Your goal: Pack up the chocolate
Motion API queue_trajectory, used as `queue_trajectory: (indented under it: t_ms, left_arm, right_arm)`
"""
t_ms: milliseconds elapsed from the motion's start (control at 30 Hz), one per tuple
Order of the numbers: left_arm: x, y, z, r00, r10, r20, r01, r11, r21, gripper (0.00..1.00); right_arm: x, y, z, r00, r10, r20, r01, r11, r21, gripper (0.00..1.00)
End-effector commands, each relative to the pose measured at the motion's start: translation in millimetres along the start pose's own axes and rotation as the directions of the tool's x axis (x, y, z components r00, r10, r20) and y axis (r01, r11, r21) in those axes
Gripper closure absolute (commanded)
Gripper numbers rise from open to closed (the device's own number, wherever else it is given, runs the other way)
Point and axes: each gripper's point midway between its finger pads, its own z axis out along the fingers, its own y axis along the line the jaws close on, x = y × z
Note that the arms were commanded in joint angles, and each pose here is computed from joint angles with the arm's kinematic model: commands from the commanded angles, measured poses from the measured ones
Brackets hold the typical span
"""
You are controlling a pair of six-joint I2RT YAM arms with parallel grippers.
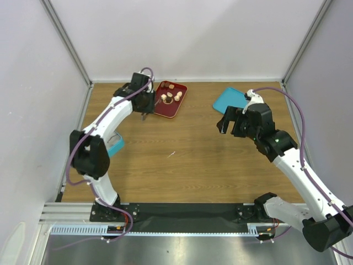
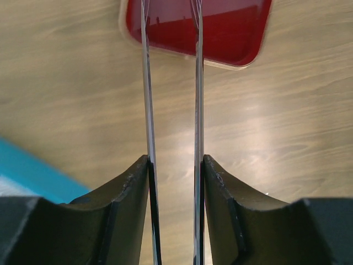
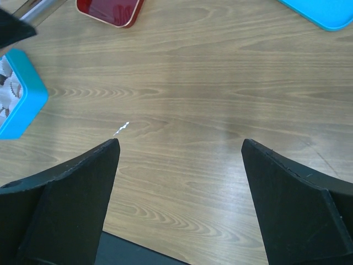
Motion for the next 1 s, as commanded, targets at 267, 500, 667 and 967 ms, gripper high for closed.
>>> queue_trajectory:
  t_ms: [267,500,667,967]
  left_arm:
    - [-42.2,-38.2,48.4,0.992,0.079,0.096,-0.086,0.994,0.073,0.53]
    - [-32.1,-58.2,61.7,0.990,0.102,0.096,-0.113,0.986,0.120,0.53]
    - [-23.3,-62.1,77.0,0.994,0.097,0.057,-0.102,0.989,0.105,0.55]
    - [-16.9,-57.5,84.4,0.995,0.092,0.040,-0.095,0.993,0.071,0.55]
  right_arm:
    - [-15.6,-7.0,0.8,0.999,-0.028,0.045,0.027,0.999,0.039,0.00]
    - [-13.1,-11.8,7.2,0.999,-0.038,0.036,0.036,0.998,0.060,0.00]
    - [-13.2,-12.6,8.5,0.998,-0.043,0.034,0.041,0.997,0.062,0.00]
    - [-12.7,-20.2,8.7,0.998,-0.049,0.039,0.045,0.995,0.085,0.00]
